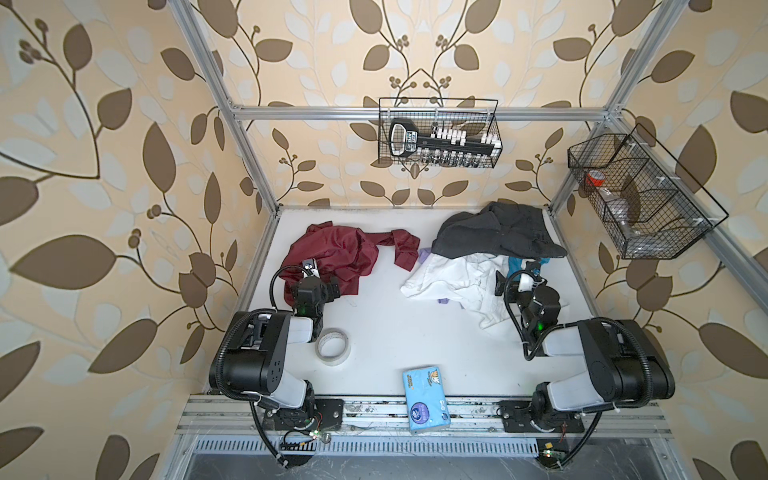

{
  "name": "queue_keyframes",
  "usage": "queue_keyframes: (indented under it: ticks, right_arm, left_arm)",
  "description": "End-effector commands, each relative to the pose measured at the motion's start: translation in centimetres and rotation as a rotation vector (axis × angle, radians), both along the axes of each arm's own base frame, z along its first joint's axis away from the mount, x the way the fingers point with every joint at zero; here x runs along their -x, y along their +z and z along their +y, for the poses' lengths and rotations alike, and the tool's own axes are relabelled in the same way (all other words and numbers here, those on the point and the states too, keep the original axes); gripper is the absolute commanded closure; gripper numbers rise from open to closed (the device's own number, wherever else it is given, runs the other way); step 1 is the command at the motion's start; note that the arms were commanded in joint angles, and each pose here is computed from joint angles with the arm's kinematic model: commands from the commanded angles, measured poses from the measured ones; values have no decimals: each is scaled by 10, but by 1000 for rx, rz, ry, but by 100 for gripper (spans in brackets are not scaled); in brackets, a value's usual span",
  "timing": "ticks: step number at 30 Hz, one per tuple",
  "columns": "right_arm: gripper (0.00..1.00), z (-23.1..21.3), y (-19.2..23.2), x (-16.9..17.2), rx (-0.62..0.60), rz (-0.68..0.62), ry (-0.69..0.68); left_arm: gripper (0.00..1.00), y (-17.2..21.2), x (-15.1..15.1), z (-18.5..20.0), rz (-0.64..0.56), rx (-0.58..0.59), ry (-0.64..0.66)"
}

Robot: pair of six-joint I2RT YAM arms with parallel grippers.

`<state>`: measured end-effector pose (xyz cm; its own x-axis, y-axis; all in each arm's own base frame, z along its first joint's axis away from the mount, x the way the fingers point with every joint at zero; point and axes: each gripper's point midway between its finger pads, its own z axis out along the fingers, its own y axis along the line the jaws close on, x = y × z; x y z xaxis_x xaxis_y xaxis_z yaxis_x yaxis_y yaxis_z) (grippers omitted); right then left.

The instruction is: Pick out a specific cloth from the pile

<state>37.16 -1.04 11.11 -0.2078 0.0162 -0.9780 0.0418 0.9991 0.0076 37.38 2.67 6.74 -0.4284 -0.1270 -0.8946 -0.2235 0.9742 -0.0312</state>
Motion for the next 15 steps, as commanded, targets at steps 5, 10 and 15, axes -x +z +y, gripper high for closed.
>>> queue_keyframes:
  ticks: [5, 10, 15]
  right_arm:
    - [0, 0, 3, -2, -3, -17, 3]
    - [0, 0, 4, -2, -3, -18, 3]
    - [0, -1, 4, -2, -3, -18, 2]
  left_arm:
    - [1, 11, -4, -1, -34, 16, -6]
    - [1, 9, -6, -3, -20, 8, -11]
    - [1, 10, -5, -3, -25, 8, -13]
